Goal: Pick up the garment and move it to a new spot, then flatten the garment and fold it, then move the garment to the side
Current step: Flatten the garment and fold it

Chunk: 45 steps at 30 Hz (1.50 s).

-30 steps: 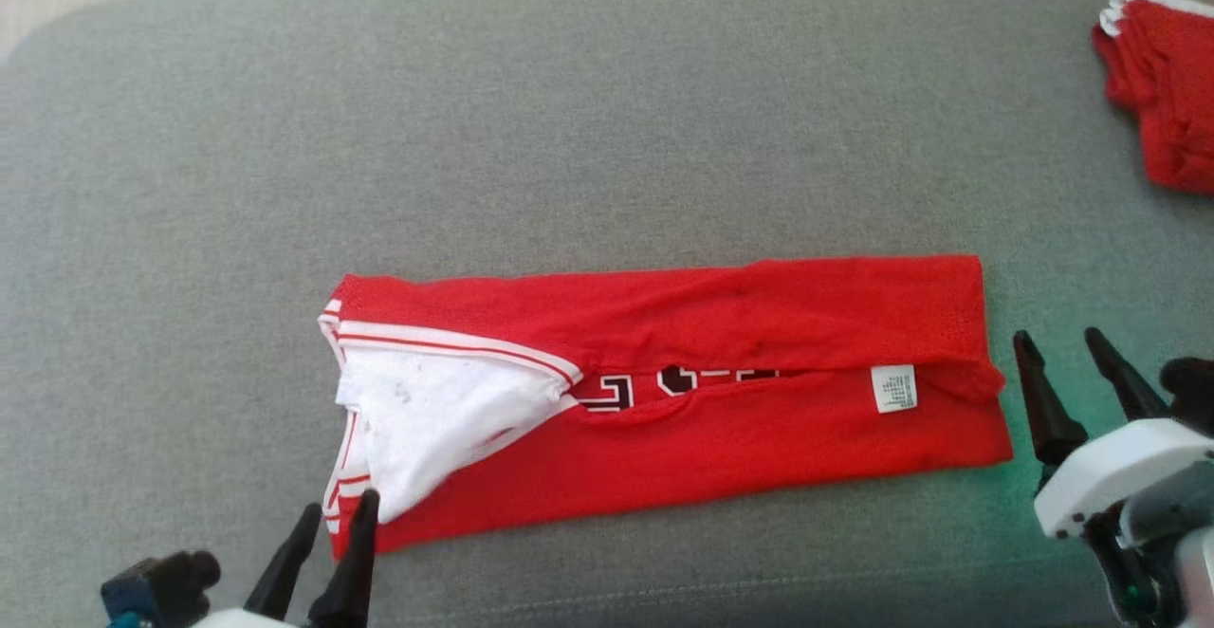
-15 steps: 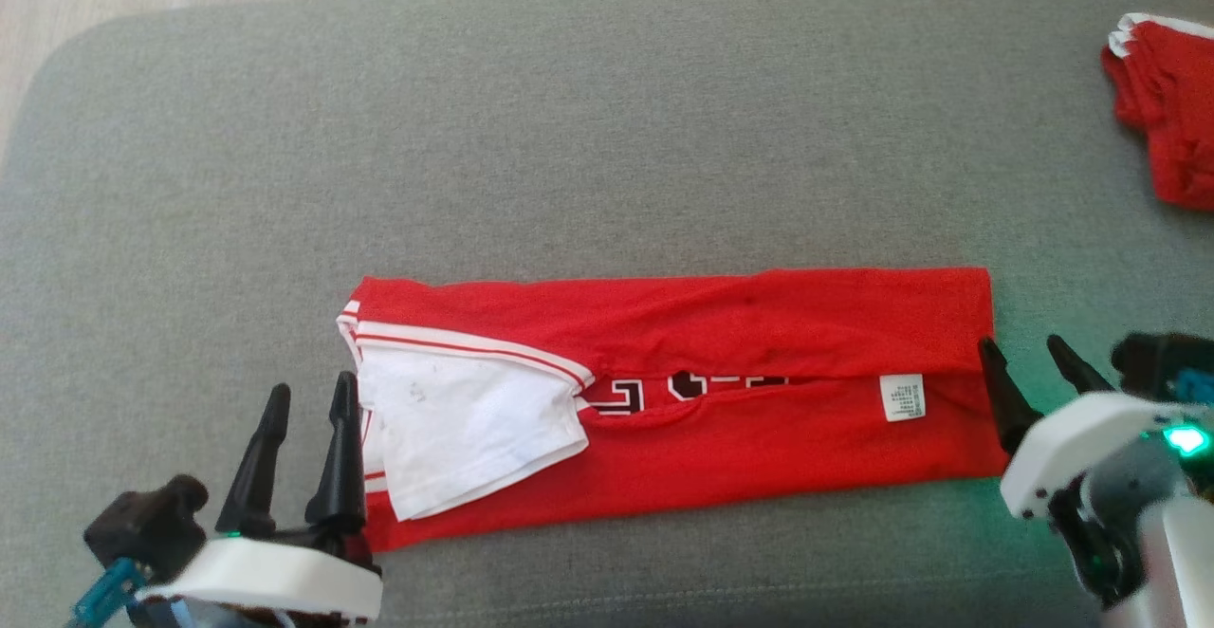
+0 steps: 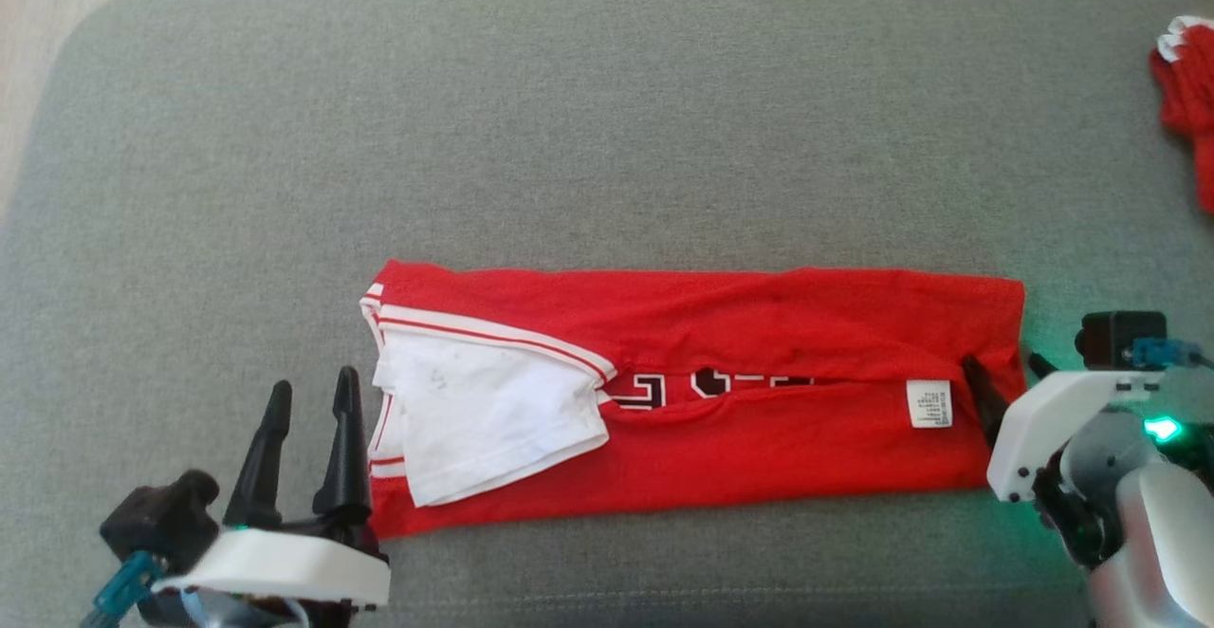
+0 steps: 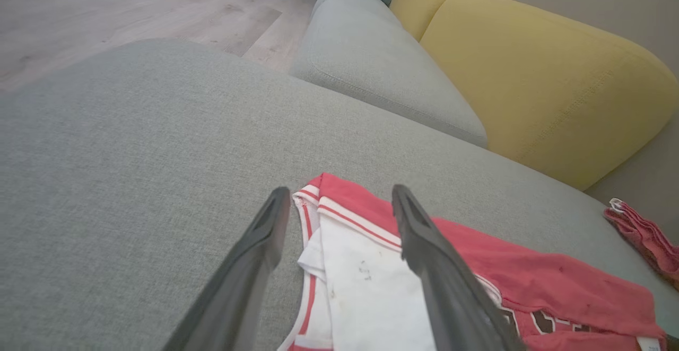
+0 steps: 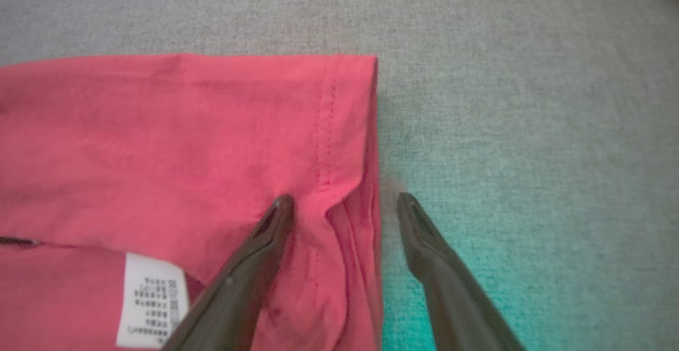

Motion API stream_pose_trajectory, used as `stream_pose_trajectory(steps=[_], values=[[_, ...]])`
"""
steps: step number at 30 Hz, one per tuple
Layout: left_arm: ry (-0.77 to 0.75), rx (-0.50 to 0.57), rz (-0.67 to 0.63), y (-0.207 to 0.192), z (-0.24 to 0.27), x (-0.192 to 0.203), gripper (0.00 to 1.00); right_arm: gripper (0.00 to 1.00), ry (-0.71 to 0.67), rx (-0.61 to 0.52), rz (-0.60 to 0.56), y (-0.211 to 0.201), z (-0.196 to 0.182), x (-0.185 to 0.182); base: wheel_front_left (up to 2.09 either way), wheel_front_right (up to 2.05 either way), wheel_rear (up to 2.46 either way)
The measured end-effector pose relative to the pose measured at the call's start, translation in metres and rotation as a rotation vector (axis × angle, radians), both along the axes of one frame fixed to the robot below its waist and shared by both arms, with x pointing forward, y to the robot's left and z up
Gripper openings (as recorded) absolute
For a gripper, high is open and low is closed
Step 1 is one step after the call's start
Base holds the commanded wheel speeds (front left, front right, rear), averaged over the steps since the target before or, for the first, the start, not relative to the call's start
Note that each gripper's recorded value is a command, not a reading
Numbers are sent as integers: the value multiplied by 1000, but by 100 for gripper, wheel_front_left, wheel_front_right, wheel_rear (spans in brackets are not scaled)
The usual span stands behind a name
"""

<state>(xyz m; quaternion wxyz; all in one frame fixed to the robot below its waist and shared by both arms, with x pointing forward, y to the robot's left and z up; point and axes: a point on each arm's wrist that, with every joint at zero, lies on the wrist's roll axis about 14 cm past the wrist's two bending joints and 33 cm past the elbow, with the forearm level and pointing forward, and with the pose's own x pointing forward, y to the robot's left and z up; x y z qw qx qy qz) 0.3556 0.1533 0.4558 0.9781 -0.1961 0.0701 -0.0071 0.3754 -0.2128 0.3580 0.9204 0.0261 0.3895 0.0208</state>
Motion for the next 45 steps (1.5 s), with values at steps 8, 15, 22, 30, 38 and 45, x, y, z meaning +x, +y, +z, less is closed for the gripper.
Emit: stream_pose_trajectory(steps=[8, 15, 22, 30, 38, 45], values=[[0, 8, 2, 1, -2, -2, 100, 0, 29, 38, 11, 9, -2, 0, 0, 0, 0], [-23, 27, -22, -6, 4, 4, 100, 0, 10, 55, -13, 4, 6, 0, 0, 0, 0], [-50, 45, -60, -16, 10, 12, 100, 0, -102, -32, -92, -54, 46, 4, 0, 0, 0], [-72, 77, -117, -30, 14, 20, 100, 0, -127, -91, -214, -106, 69, -20, 0, 0, 0], [-114, 110, -168, -45, 23, 28, 100, 0, -160, -17, -148, -69, 78, -21, 0, 0, 0], [-135, 124, -168, -45, 30, 25, 100, 0, -208, 129, 73, 20, 95, -14, 0, 0, 0]])
